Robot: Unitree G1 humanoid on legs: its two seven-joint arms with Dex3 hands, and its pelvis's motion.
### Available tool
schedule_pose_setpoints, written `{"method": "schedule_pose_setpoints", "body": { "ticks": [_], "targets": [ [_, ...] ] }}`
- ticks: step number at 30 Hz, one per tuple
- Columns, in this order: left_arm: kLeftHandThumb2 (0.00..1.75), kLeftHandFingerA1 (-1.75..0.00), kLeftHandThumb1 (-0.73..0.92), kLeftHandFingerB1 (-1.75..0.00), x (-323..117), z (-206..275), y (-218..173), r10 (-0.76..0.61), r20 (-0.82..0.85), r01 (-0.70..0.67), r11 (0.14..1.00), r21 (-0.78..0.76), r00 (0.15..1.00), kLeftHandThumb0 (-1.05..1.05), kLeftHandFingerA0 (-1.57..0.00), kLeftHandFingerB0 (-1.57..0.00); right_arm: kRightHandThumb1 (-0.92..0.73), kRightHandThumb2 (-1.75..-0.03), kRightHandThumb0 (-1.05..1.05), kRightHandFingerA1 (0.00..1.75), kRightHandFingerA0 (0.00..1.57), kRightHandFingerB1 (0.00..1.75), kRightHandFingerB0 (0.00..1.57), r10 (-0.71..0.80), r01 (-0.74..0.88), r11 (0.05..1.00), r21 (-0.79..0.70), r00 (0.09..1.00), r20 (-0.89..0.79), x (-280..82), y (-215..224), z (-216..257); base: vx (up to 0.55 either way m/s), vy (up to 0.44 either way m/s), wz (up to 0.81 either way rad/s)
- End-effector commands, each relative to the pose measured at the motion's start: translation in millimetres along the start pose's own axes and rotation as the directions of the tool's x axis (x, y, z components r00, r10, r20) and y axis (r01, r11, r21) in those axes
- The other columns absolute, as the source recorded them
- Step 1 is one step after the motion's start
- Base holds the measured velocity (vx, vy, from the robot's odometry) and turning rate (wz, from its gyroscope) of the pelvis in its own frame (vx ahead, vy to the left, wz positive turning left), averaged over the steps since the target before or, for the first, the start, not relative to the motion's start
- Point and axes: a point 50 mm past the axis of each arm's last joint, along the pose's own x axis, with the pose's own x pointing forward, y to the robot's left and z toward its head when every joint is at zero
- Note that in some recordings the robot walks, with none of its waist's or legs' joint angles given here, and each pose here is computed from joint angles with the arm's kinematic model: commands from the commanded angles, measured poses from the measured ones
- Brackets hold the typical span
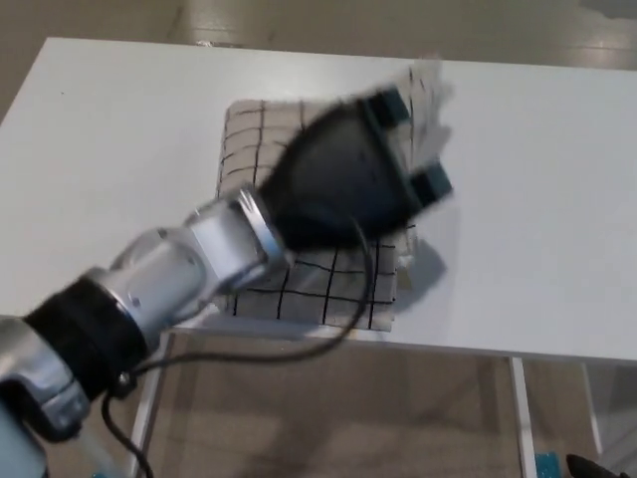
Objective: Use the left hand to fold a white towel with checkered patterns in half.
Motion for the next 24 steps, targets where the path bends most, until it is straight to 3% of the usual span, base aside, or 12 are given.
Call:
{"method": "schedule_pose_setpoints", "body": {
  "ticks": [1,2,3,4,5,6,7,8,9,11,13,24],
  "targets": [
    [0.55,-0.78,0.48,-0.62,-13.2,48.5,-22.7,-0.19,0.239,0.219,0.971,-0.101,0.952,-0.26,-1.11,-0.99,-0.81,-0.62,-0.36,0.58,0.5,0.5,0.5,0.007,-0.007,1.0,-0.018,1.0,-0.015,1.2,0.5,0.9,0.0,0.0,0.0],
    [0.56,-0.68,0.51,-0.57,-20.6,60.9,-33.9,-0.293,0.266,0.341,0.926,-0.159,0.918,-0.34,-0.93,-0.91,-0.81,-0.63,-0.36,0.56,0.5,0.51,0.5,0.008,-0.008,1.0,-0.011,1.0,-0.016,1.1,0.7,1.4,0.0,0.0,0.0],
    [0.56,-0.68,0.51,-0.57,-24.3,66.3,-38.9,-0.345,0.274,0.401,0.897,-0.186,0.898,-0.34,-0.93,-0.91,-0.81,-0.63,-0.36,0.56,0.5,0.51,0.5,0.009,-0.009,1.0,-0.006,1.0,-0.018,1.2,0.7,1.4,0.0,0.0,0.0],
    [0.65,-0.59,0.46,-0.48,-29.8,72.2,-46.2,-0.467,0.266,0.522,0.83,-0.197,0.843,-0.56,-0.66,-0.67,-0.81,-0.62,-0.37,0.55,0.52,0.5,0.49,0.01,-0.01,1.0,-0.002,1.0,-0.022,2.1,1.4,2.2,0.0,0.0,0.0],
    [0.65,-0.59,0.46,-0.48,-30.5,72.7,-47.2,-0.49,0.263,0.543,0.817,-0.194,0.831,-0.56,-0.66,-0.67,-0.81,-0.62,-0.37,0.55,0.52,0.5,0.49,0.009,-0.01,1.0,-0.002,1.0,-0.022,2.3,1.6,2.5,0.0,0.0,0.0],
    [0.78,-0.43,0.46,-0.44,-31.3,74.2,-49.5,-0.543,0.247,0.591,0.781,-0.203,0.803,-0.67,-0.2,-0.34,-0.81,-0.62,-0.37,0.56,0.52,0.5,0.49,0.01,-0.01,1.0,-0.001,1.0,-0.022,2.6,1.8,2.6,0.0,0.0,0.0],
    [0.88,0.0,0.49,-0.09,-31.7,74.9,-52.5,-0.647,0.199,0.676,0.687,-0.267,0.736,-0.86,0.0,0.0,-0.82,-0.62,-0.36,0.56,0.51,0.5,0.49,0.013,-0.013,1.0,0.001,1.0,-0.02,3.2,1.4,2.6,0.0,0.0,0.0],
    [0.88,0.0,0.49,-0.09,-32.3,74.8,-53.4,-0.694,0.18,0.71,0.632,-0.312,0.697,-0.86,0.0,0.0,-0.82,-0.62,-0.36,0.56,0.51,0.5,0.49,0.014,-0.014,1.0,0.003,1.0,-0.018,3.6,1.0,2.7,0.0,0.0,0.0],
    [0.65,0.0,0.53,-0.01,-30.4,71.8,-53.5,-0.746,0.158,0.738,0.562,-0.373,0.647,-0.94,0.0,0.0,-0.82,-0.62,-0.36,0.56,0.52,0.5,0.49,0.016,-0.016,1.0,0.0,1.0,-0.014,4.5,-0.1,3.0,0.0,0.0,0.0],
    [0.69,0.0,0.52,-0.02,-26.7,67.3,-52.2,-0.753,0.146,0.738,0.554,-0.386,0.641,-0.99,0.0,0.0,-0.82,-0.62,-0.36,0.57,0.53,0.5,0.5,0.015,-0.015,1.0,-0.008,1.0,-0.011,5.3,-0.9,3.4,0.0,0.0,0.0],
    [0.59,0.0,0.59,-0.01,-23.8,61.1,-50.4,-0.748,0.135,0.72,0.551,-0.422,0.65,-0.97,0.0,0.0,-0.81,-0.63,-0.35,0.57,0.54,0.51,0.5,0.011,-0.011,1.0,-0.014,1.0,-0.015,5.3,-1.8,2.8,0.0,0.0,0.0],
    [0.58,0.0,0.56,-0.02,39.5,4.2,18.3,-0.514,0.008,0.356,0.582,-0.732,0.858,-0.93,0.0,0.0,-0.79,-0.63,-0.36,0.6,0.55,0.52,0.52,-0.014,0.014,1.0,0.002,1.0,-0.018,1.2,1.9,0.9,0.0,0.0,0.0]
  ]
}}
